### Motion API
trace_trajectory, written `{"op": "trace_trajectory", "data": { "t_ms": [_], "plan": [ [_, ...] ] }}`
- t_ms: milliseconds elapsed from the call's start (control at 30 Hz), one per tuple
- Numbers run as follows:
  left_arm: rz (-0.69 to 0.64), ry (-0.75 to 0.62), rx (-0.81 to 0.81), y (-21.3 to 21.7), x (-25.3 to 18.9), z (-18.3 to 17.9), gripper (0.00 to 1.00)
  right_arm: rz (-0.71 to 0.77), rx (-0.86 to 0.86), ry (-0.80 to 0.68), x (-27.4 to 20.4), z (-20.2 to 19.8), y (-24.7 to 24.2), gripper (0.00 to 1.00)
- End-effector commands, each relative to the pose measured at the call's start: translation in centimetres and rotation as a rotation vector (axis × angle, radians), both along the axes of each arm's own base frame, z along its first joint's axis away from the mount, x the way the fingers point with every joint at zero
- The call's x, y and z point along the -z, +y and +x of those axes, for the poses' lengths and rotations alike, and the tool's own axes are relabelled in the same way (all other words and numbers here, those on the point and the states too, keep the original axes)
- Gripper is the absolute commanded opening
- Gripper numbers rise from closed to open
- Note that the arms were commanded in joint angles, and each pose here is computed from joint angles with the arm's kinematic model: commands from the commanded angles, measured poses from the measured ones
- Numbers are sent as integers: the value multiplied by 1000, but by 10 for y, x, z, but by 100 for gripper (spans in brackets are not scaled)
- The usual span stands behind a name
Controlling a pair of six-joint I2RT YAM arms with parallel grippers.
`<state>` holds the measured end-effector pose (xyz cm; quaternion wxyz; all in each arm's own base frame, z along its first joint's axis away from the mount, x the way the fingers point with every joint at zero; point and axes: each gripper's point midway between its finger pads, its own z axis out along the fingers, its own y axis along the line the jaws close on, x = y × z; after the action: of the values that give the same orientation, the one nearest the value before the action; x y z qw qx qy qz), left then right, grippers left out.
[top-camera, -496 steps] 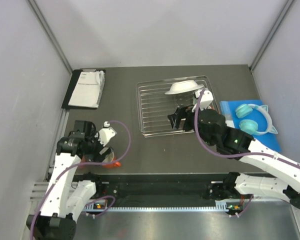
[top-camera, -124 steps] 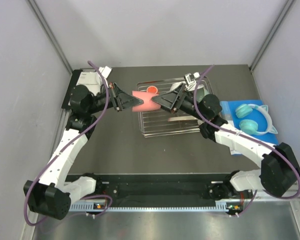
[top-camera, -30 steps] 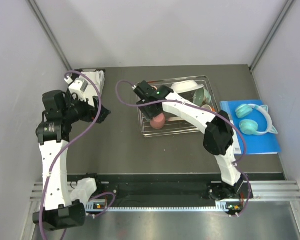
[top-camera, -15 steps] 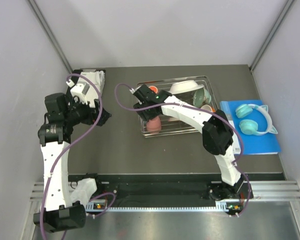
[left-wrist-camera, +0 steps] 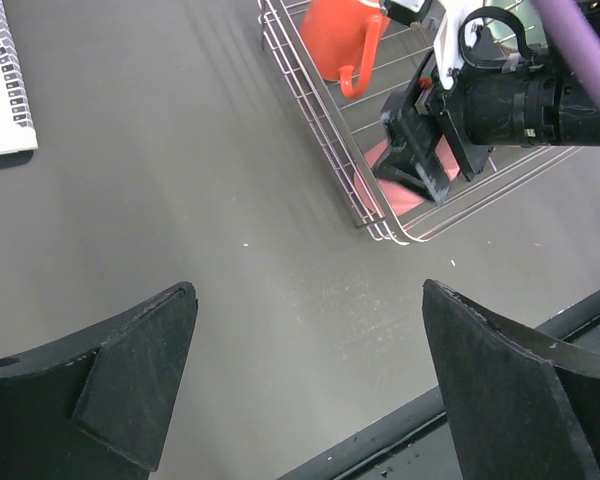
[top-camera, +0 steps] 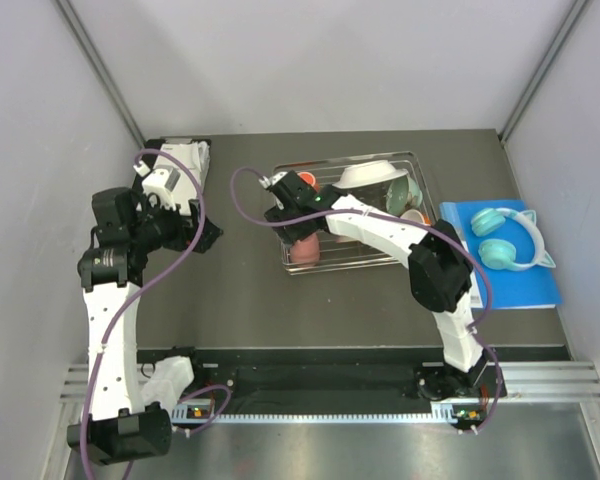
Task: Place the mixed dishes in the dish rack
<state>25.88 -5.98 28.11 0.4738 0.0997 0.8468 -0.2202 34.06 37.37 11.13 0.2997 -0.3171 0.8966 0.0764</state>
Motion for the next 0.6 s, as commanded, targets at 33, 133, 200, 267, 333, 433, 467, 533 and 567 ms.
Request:
{"op": "trace_trajectory", "data": {
  "t_ms": [33, 133, 200, 267, 333, 433, 467, 533, 567],
  "plan": [
    [-3, -43, 11, -1, -8, 2, 96, 14, -2, -62, -28, 1, -9, 99],
    [0, -36, 5, 0, -5, 2, 96, 32, 6, -95, -47, 1, -12, 100],
    [14, -53, -19, 4, -7, 5, 98, 54, 9, -121, -63, 0, -13, 100],
    [22, -72, -40, 7, -10, 7, 99, 73, 11, -135, -77, 0, -14, 100],
    [27, -87, -47, 8, -12, 7, 99, 96, 10, -166, -103, -2, -15, 100],
    [36, -81, -58, 10, -11, 8, 99, 148, 18, -225, -152, -6, -21, 100],
    [41, -84, -60, 11, -11, 8, 99, 168, 25, -244, -166, -7, -24, 100],
    [58, -85, -68, 14, -9, 8, 99, 250, 44, -309, -209, -15, -37, 100],
    [64, -83, -75, 15, -8, 8, 99, 284, 58, -325, -220, -19, -42, 100]
  ]
}}
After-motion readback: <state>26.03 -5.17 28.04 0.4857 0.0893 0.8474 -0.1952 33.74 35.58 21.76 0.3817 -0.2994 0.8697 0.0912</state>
